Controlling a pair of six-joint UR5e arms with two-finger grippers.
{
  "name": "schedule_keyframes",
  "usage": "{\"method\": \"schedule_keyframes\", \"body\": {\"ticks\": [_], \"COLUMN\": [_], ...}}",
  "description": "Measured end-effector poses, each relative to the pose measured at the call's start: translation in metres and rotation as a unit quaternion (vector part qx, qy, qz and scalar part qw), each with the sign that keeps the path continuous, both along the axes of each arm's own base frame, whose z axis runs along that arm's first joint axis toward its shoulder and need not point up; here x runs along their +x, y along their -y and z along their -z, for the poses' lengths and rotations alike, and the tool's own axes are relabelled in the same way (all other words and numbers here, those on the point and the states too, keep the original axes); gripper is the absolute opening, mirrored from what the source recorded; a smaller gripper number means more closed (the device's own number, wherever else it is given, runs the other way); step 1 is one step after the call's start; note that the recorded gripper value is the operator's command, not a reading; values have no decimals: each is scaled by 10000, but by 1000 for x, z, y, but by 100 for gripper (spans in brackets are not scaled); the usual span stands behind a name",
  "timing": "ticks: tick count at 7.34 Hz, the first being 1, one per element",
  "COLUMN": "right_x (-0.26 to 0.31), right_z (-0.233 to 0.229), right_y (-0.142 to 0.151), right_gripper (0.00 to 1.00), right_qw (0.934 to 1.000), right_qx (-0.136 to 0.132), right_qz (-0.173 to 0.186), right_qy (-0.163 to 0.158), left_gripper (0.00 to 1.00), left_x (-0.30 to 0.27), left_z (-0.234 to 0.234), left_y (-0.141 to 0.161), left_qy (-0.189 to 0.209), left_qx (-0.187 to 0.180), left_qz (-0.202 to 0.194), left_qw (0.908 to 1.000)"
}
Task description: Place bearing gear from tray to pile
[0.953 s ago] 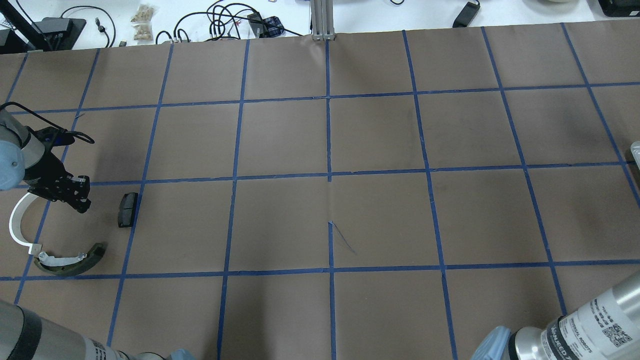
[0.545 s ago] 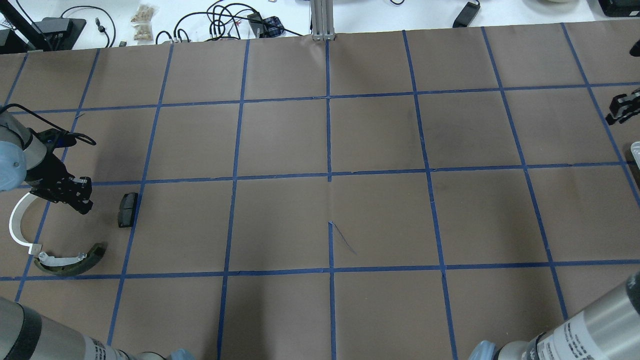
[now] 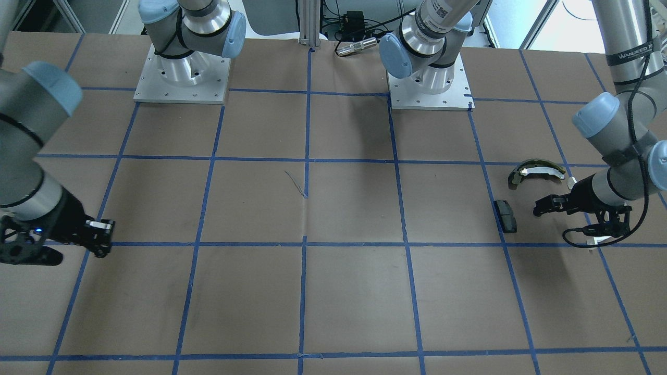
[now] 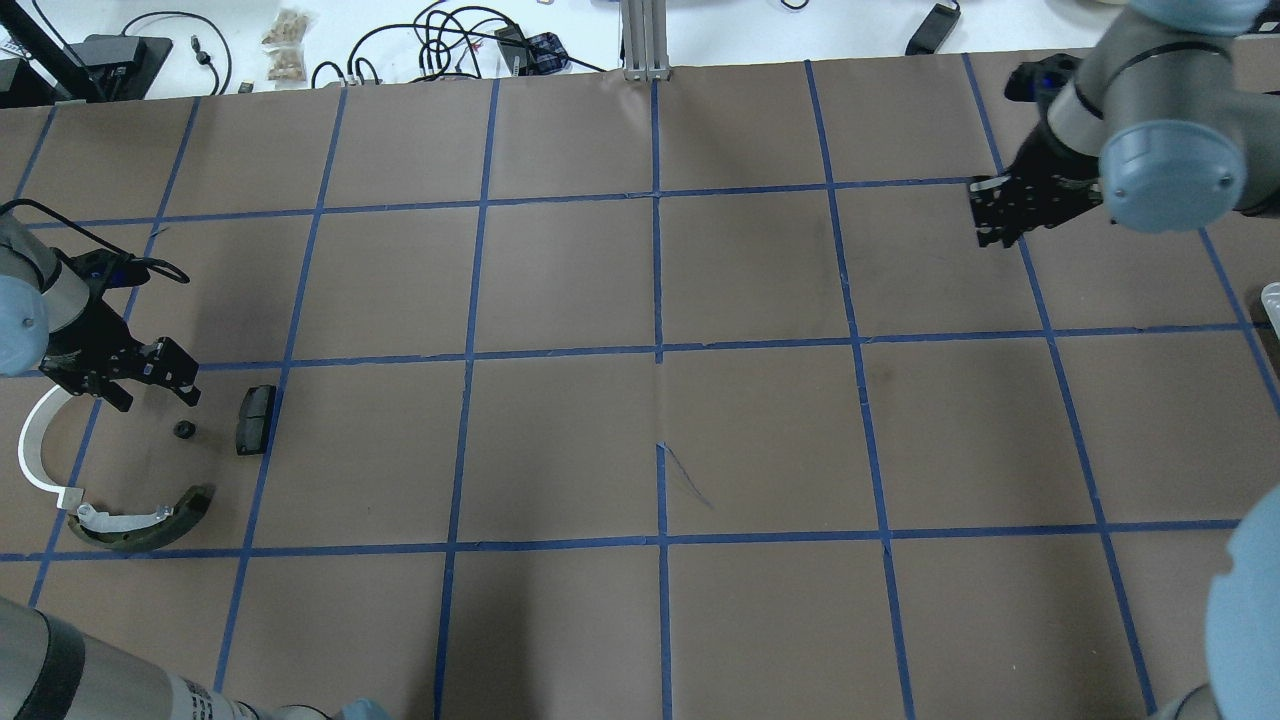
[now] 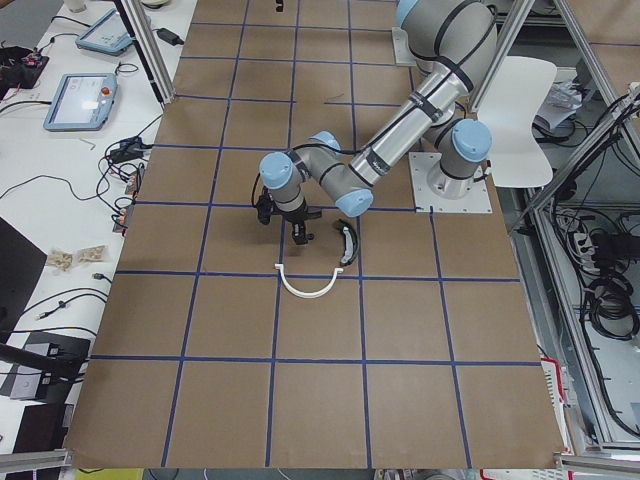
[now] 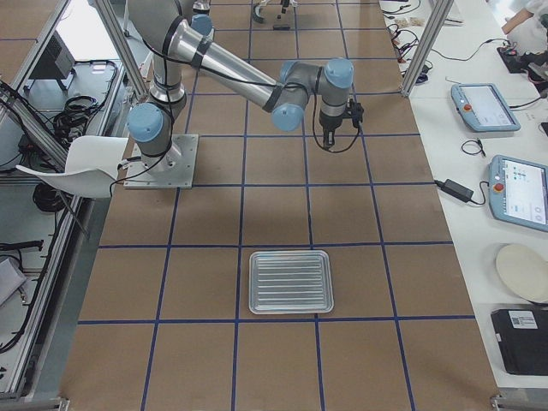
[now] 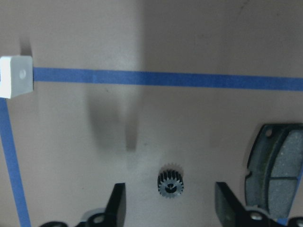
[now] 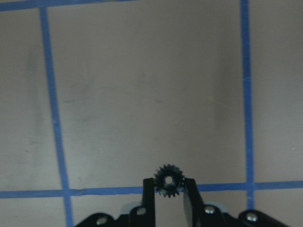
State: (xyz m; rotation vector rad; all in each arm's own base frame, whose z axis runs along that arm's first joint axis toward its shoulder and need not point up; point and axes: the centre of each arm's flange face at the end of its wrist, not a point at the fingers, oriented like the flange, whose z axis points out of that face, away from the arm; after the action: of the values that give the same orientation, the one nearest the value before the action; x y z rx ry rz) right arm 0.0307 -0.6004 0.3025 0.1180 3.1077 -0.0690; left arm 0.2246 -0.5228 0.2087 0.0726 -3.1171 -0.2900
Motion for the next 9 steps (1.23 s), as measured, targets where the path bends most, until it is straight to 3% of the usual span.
{"method": "schedule_keyframes", "body": {"ticks": [2, 4, 8, 9], "right_x": [132, 230, 344, 351], "right_z": [4, 33, 82, 87], "right_y": [-24, -54, -109, -115], "right_gripper": [5, 5, 16, 45], "right_qw": [9993, 9986, 9995, 9994], "right_qx": [41, 118, 242, 262], "right_qz": [375, 509, 217, 213], "right_qy": [-76, -51, -56, -61], "left_gripper": [100, 100, 100, 100], "left_x": [-4, -27, -137, -157], "left_z": [-18, -38, -75, -77], "left_y": [13, 35, 64, 64], "left_qy": [76, 116, 220, 195], "left_qx": [-96, -188, -394, -420], "left_qz": [80, 253, 175, 204], "left_qw": [9999, 9994, 9988, 9987]}}
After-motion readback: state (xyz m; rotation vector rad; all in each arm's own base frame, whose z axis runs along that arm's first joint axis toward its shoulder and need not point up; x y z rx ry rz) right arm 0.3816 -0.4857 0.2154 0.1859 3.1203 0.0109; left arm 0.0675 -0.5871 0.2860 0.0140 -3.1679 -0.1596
